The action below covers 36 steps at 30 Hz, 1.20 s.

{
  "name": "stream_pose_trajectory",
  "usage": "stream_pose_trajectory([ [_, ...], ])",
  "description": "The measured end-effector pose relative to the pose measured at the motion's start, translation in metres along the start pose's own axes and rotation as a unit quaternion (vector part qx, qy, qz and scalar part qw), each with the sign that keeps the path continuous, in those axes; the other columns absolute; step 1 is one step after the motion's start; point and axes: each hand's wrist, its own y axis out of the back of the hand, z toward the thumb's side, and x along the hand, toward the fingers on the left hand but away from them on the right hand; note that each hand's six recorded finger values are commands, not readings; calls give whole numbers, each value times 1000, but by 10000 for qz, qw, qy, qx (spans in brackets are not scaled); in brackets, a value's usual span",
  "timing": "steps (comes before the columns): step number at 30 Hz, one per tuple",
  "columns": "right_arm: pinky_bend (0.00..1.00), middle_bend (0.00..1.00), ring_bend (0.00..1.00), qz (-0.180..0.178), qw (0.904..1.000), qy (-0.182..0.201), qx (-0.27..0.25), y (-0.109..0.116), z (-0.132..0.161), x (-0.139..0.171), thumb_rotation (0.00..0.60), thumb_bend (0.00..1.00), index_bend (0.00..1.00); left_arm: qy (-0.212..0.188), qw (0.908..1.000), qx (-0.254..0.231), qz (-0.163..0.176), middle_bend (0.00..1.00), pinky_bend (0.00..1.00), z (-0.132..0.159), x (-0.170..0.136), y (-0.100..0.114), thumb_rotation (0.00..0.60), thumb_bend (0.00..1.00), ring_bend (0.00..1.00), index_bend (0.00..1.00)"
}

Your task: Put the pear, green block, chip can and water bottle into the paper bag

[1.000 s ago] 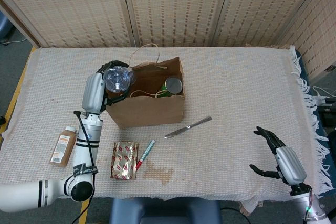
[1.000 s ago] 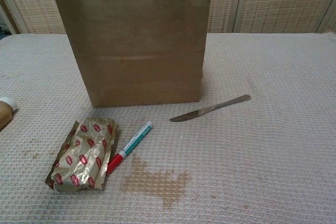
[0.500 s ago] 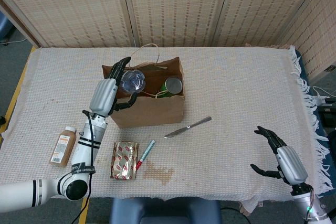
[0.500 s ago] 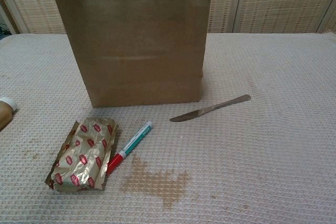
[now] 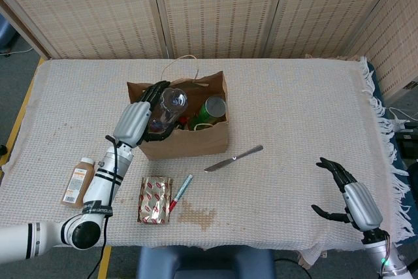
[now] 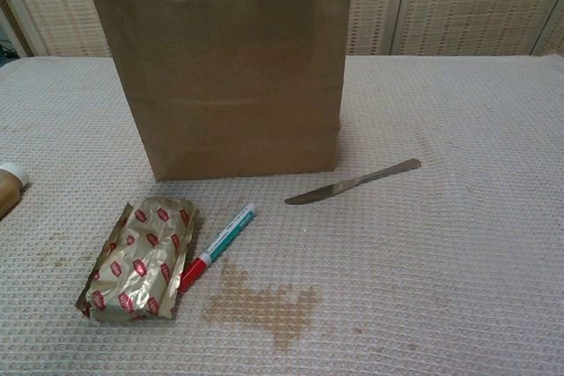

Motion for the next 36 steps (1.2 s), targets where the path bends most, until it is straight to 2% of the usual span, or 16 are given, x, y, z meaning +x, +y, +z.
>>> stream_pose_trajectory([
  [3,178,151,66,3,10000,-8,-7,0,0,0,600,86,11,-19,9999,-94,-115,0,108,4,0,-2,600,317,0,0],
  [8,176,151,66,8,10000,-24,8,0,-1,-1,600,86,11,80,9977,-517,-428,0,108,10,4,-5,600,316,0,0],
  [12,176,151,66,28,10000,-37,2,-1,-1,0,600,85,11,143,9939,-943,-556,0,108,20,11,-4,600,316,0,0],
  [20,176,150,66,6,10000,-75,-60,1,-2,0,600,86,11,640,9781,-1809,-811,0,108,31,32,-7,600,320,0,0],
  [23,176,150,66,22,9999,-110,-106,2,-4,-1,600,85,11,775,9729,-1998,-866,0,108,35,39,-8,600,329,0,0],
  [27,176,150,66,47,9998,-112,-125,2,-5,-1,600,86,13,693,9764,-1911,-723,0,108,36,39,-3,600,382,0,0],
  [30,176,150,66,31,9999,-86,-101,3,-4,0,600,85,18,370,9846,-1654,-439,0,108,39,35,8,600,465,0,0],
  [36,170,150,66,-16,10000,-13,11,4,-3,2,600,85,22,-440,9959,-736,283,0,109,37,7,40,600,469,0,0],
])
